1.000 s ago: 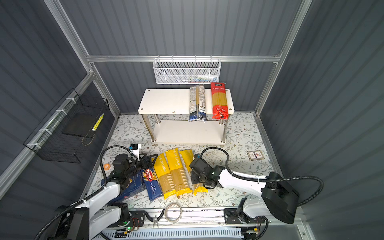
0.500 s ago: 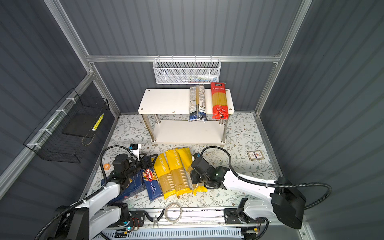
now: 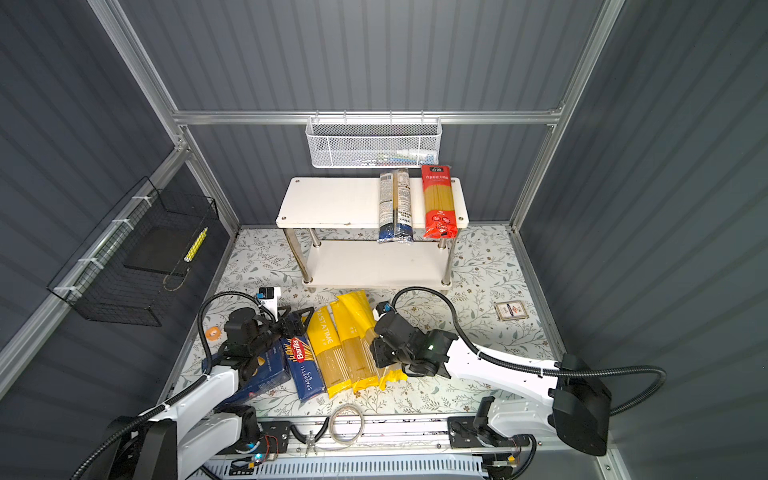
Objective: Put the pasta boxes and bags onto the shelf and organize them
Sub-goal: 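Lift the yellow PASTATIME bag upright off the table with the right gripper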
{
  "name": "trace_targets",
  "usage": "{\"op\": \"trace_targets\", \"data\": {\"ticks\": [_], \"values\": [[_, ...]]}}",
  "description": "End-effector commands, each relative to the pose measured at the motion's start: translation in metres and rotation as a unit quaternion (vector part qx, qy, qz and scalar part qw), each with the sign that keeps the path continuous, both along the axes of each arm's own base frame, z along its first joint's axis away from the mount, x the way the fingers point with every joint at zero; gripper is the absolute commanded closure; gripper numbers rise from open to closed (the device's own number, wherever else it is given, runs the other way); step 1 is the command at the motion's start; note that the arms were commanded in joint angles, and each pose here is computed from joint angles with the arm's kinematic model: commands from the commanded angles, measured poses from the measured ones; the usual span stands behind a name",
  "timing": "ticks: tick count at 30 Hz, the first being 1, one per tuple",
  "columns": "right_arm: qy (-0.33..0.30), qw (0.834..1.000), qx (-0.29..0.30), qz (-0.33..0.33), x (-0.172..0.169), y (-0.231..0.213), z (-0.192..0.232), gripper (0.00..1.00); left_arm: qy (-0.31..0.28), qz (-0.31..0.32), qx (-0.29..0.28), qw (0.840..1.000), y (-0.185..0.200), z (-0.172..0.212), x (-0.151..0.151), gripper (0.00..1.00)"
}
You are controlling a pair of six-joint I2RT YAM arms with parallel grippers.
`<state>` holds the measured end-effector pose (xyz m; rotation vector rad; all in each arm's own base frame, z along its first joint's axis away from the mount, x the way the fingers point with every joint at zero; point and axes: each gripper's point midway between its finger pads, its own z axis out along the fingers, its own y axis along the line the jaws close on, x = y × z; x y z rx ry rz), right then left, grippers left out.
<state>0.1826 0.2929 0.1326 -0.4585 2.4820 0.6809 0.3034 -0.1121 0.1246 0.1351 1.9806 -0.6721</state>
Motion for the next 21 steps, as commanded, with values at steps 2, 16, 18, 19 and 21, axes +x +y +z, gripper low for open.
{"op": "trace_targets", "data": {"ticks": [2,16,18,19,21], "values": [[-0.068,0.995,0.074,0.006,0.013,0.022,0.062,0.74,-0.014,0.004,0.007,1.000,0.001,0.010,0.002,0.00],[-0.102,0.989,0.093,0.056,0.005,0.046,0.114,0.74,-0.008,-0.003,0.004,1.000,-0.002,0.008,0.004,0.00],[-0.104,0.988,0.095,0.063,0.004,0.051,0.121,0.74,-0.007,-0.003,0.004,1.000,-0.002,0.007,0.004,0.00],[-0.106,0.988,0.095,0.067,0.003,0.053,0.123,0.74,-0.007,-0.003,0.003,1.000,-0.002,0.007,0.004,0.00],[-0.114,0.986,0.098,0.073,0.003,0.057,0.132,0.74,-0.010,-0.004,0.003,1.000,-0.002,0.008,0.004,0.00]]}}
